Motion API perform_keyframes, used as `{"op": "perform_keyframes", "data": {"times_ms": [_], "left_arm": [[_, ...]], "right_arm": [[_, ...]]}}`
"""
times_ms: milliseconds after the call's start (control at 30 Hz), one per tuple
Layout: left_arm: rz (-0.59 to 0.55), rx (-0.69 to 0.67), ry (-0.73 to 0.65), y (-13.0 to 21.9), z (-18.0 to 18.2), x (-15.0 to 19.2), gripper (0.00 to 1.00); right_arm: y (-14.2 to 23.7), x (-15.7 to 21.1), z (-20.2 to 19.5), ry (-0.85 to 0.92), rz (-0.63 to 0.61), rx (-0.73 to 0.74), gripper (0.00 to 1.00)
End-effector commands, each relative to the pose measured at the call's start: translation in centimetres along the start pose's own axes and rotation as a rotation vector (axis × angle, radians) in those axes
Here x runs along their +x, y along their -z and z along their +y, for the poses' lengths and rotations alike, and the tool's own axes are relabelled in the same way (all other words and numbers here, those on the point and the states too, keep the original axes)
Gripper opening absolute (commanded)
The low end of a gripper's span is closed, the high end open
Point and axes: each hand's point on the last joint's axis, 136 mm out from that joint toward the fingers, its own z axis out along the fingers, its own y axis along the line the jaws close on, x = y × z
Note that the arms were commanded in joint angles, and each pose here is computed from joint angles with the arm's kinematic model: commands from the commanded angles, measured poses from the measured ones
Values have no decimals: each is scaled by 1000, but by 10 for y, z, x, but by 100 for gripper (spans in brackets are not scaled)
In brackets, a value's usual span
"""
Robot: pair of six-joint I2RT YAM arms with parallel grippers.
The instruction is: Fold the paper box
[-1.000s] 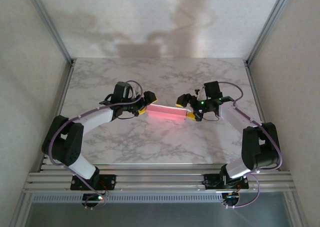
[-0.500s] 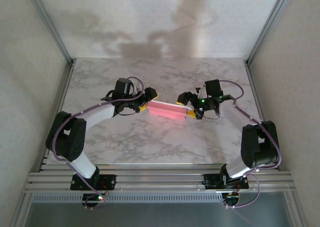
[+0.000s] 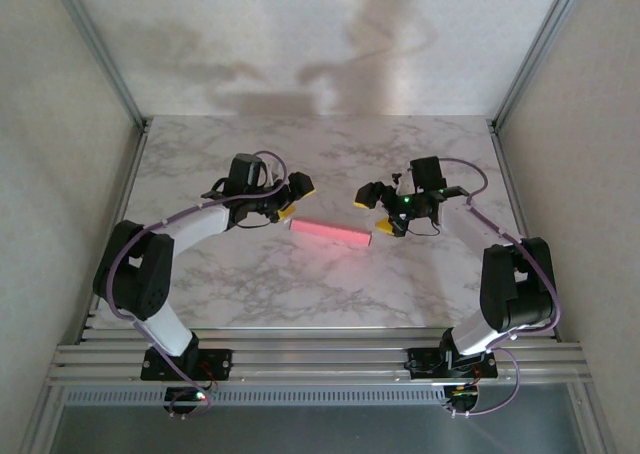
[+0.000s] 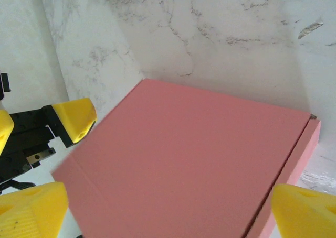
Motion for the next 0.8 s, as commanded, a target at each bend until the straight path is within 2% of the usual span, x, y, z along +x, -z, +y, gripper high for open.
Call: {"op": "perform_keyframes", "data": {"times_ms": [0,133,233,367,467,767], "left_arm": [[-2,23,-10,-1,-5,-6,99],[-11,-19,-33,3,6,-1,99],[4,-54,-83,10,17,10,99],[42,-119,-139,19,36,31,99],[58,-150,-161,25,49,45,99],[111,-111,-219,19,57,71,99]], "right_arm": [[1,-3,2,-4,-2,-17,99],[1,4,-7,-4,-5,2,99],[-3,22,-12,15,18,-5,99],[-6,48,-29,64,34,84,99],[-4,60,-37,70,21,98,99],[-11,86,-42,104,17,82,99]]}}
